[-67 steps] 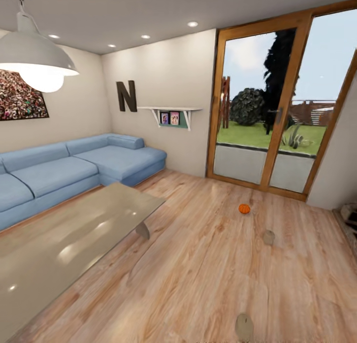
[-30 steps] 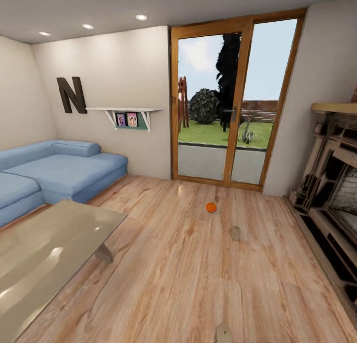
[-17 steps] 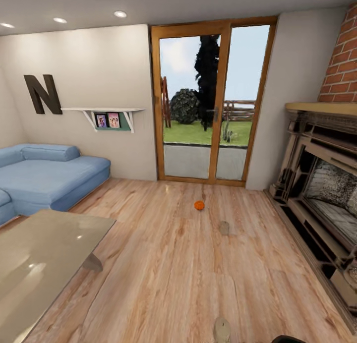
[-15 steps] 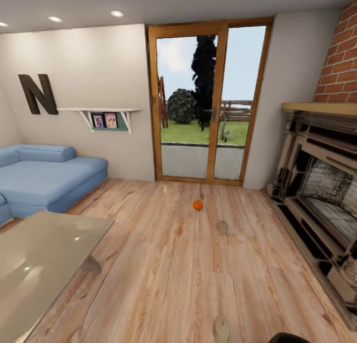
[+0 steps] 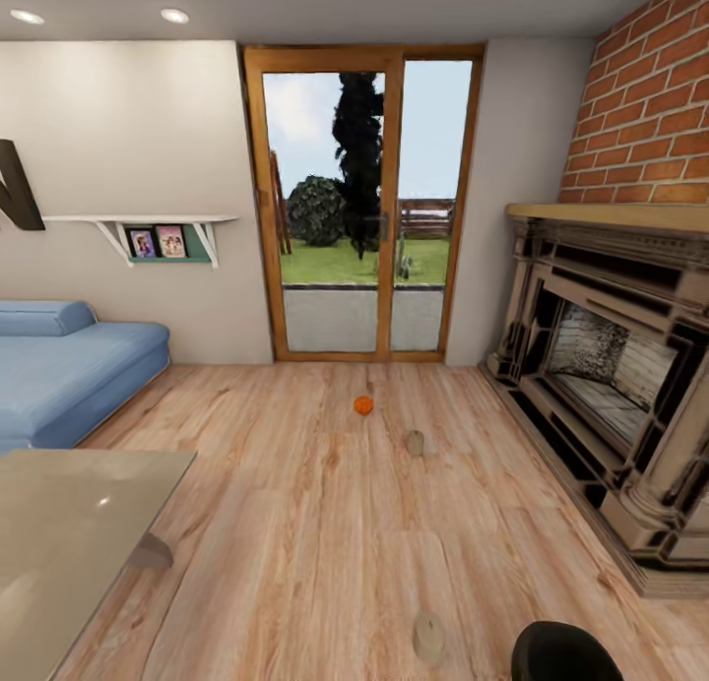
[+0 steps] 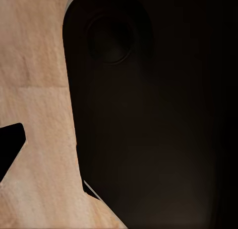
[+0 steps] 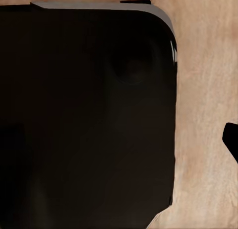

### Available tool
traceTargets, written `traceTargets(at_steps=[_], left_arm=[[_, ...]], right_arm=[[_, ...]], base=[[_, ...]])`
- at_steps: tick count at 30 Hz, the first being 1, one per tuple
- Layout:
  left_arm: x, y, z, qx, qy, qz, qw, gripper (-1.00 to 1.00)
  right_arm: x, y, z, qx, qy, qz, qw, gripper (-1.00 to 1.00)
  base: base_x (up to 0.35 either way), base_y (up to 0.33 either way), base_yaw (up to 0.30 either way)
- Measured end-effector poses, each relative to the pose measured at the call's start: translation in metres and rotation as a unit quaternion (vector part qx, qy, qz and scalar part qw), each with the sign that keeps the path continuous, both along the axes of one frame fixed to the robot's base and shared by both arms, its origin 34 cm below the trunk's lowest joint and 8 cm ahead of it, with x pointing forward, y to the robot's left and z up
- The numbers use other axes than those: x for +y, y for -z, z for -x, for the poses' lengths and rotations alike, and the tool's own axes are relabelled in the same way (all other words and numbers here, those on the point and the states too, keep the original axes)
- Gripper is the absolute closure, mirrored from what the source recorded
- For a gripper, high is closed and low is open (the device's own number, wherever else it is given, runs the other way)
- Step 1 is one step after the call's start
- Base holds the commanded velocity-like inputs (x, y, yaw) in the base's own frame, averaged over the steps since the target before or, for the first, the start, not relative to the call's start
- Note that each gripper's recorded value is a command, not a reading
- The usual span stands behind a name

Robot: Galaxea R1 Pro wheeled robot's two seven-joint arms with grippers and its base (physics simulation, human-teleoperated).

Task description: Place each of the two pumpkins and all three candles from the living room inside a cabinet in the living room (use any cabinet), then make sure every cabinet is closed, and position the cauldron so it is next to a table in the living room.

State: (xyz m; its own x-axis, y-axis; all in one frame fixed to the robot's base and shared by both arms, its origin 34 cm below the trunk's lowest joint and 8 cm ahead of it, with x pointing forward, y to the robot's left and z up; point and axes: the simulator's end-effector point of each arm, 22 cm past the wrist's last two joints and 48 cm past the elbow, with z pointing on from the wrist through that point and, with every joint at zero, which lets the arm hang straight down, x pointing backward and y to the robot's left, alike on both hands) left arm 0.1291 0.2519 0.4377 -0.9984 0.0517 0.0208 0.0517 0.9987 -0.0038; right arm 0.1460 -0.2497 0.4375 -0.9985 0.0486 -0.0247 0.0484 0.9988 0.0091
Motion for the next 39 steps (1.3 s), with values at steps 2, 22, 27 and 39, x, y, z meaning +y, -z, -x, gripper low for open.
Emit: traceTargets(at_steps=[2,22,27,39], left_arm=[[0.0001,0.0000,0.0000,0.000,0.000,0.000,1.0000,-1.00],[0.0000,0.0000,0.0000,0.000,0.000,0.000,1.0000,-1.00],[0.0011,0.0000,0.0000,0.000,0.000,-0.001,1.0000,-1.00],[0.0007,0.0000,0.0000,0.000,0.000,-0.001,1.0000,-1.00]], right_arm=[[-0.0005,0.0000,-0.0007,-0.002,0.000,0.000,1.0000,-1.00],[-0.0017,0.0000,-0.0013,-0.004,0.000,0.001,1.0000,-1.00],[-0.0017,0.0000,-0.0013,-0.003,0.000,0.001,1.0000,-1.00],[0.0043,-0.0001,-0.0016,-0.004,0.000,-0.011,0.9999,-1.00]], base=[[-0.161,0.249,-0.290],[-0.211,0.097,-0.290],[-0.120,0.075,-0.290],[-0.089,0.170,-0.290]])
